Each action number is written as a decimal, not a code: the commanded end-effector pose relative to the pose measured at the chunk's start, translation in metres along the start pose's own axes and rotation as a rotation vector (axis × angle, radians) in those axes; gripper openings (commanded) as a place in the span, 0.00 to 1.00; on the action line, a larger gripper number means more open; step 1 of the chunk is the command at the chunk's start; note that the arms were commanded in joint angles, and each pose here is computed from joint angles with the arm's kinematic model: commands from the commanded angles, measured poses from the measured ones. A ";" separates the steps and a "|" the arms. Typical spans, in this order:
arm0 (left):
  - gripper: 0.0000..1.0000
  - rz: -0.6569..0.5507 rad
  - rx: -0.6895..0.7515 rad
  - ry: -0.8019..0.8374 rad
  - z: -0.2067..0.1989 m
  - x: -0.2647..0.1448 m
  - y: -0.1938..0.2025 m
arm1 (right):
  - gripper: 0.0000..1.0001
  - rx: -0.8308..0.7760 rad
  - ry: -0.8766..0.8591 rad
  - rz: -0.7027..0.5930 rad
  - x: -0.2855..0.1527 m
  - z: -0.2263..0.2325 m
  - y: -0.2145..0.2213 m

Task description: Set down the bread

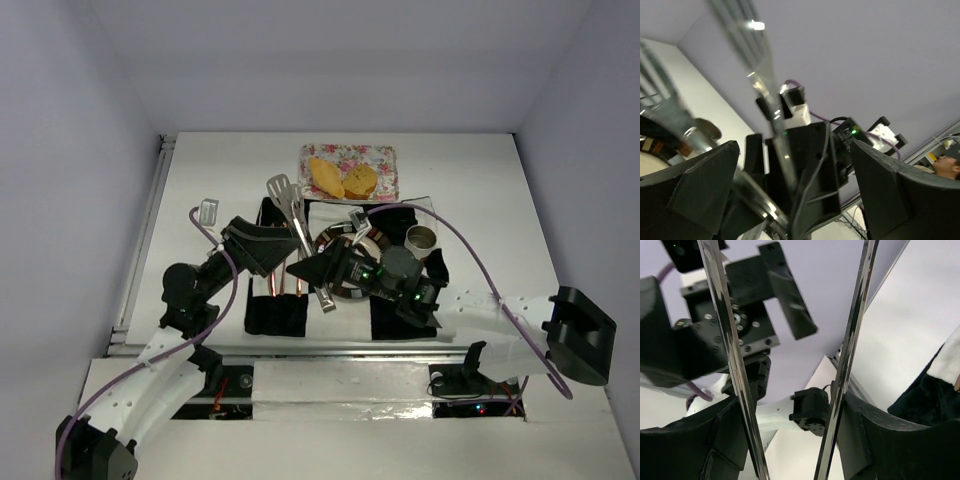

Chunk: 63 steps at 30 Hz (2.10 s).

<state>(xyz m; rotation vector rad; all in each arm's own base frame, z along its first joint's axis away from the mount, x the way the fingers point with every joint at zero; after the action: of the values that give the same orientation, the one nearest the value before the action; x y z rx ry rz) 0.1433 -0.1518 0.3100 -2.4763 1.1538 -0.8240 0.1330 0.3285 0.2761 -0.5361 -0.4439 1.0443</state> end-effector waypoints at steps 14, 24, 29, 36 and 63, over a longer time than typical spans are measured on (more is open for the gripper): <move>0.99 -0.043 0.247 -0.238 -0.016 -0.011 -0.020 | 0.62 -0.113 0.218 0.004 -0.023 -0.030 -0.057; 0.99 -0.070 0.402 -0.477 -0.003 -0.060 -0.013 | 0.62 -0.273 0.506 0.249 -0.033 -0.089 -0.089; 0.99 -0.068 0.409 -0.493 0.007 -0.071 -0.004 | 0.62 -0.290 0.594 0.392 -0.020 -0.121 -0.105; 0.99 -0.134 0.442 -0.460 -0.001 -0.078 -0.007 | 0.62 -0.249 0.671 0.485 -0.012 -0.173 -0.136; 0.97 -0.121 0.462 -0.413 -0.006 -0.078 -0.005 | 0.57 -0.177 0.669 0.616 0.024 -0.257 -0.155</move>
<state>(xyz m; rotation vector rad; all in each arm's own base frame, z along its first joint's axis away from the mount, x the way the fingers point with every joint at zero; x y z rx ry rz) 0.1020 -0.0876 0.2812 -2.2079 0.6127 -0.4307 0.3960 0.2332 0.1573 -1.1876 0.3429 1.3256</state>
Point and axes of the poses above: each gripper's point midway between its finger pads, its own x axis out along the fingers, its own z axis along the line the jaws close on, y = z × x, the point moved 8 cm from there along -x, back along the fingers, and after that the axes turned 8 degrees about -x, right-handed, at the moved point
